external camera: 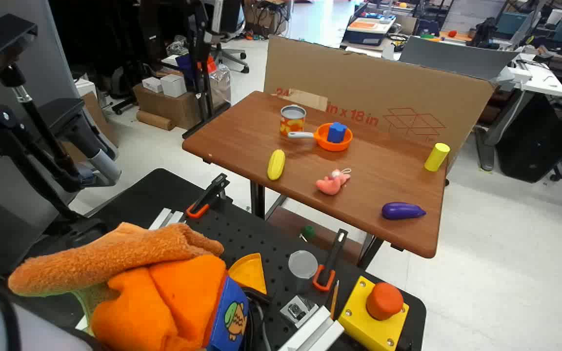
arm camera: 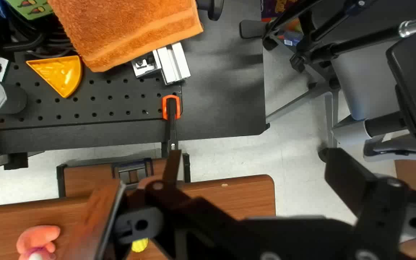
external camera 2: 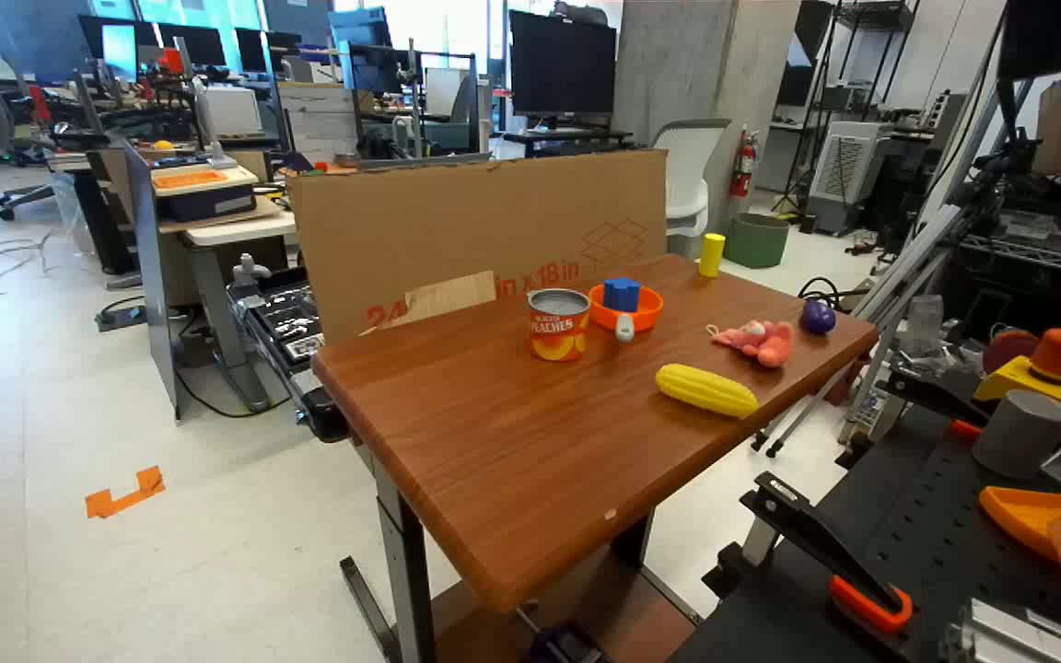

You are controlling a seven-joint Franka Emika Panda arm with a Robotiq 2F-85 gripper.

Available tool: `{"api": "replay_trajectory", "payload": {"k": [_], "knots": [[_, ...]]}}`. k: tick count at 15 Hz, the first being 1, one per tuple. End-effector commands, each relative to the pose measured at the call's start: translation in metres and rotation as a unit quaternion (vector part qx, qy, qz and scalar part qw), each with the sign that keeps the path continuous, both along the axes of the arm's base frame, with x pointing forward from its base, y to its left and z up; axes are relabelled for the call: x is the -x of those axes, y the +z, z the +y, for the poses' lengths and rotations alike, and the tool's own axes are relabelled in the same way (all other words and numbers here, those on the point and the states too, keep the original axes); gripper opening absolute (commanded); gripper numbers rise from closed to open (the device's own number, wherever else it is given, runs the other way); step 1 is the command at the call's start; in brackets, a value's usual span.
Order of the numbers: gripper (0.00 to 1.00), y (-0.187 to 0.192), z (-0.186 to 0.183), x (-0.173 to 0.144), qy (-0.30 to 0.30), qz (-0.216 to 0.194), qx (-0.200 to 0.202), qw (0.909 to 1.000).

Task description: Move the cob of maize to the right

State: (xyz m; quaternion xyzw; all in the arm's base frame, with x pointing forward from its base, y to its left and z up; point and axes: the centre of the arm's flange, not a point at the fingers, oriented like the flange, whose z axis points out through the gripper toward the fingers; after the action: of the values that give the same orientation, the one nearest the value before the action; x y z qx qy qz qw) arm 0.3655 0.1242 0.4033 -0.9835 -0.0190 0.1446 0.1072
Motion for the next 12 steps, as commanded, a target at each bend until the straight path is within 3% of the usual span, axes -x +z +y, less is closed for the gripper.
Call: {"api": "replay_trajectory", "payload": {"k": [1, 10, 12], "knots": [[1.0, 0.0, 0.0, 0.0, 0.0, 0.0, 0.0, 1.0], [1.0, 0.0, 0.0, 0.0, 0.0, 0.0, 0.0, 1.0], [1.0, -0.005, -0.007, -0.012, -0.007, -0.01, 0.01, 0.9999]]}}
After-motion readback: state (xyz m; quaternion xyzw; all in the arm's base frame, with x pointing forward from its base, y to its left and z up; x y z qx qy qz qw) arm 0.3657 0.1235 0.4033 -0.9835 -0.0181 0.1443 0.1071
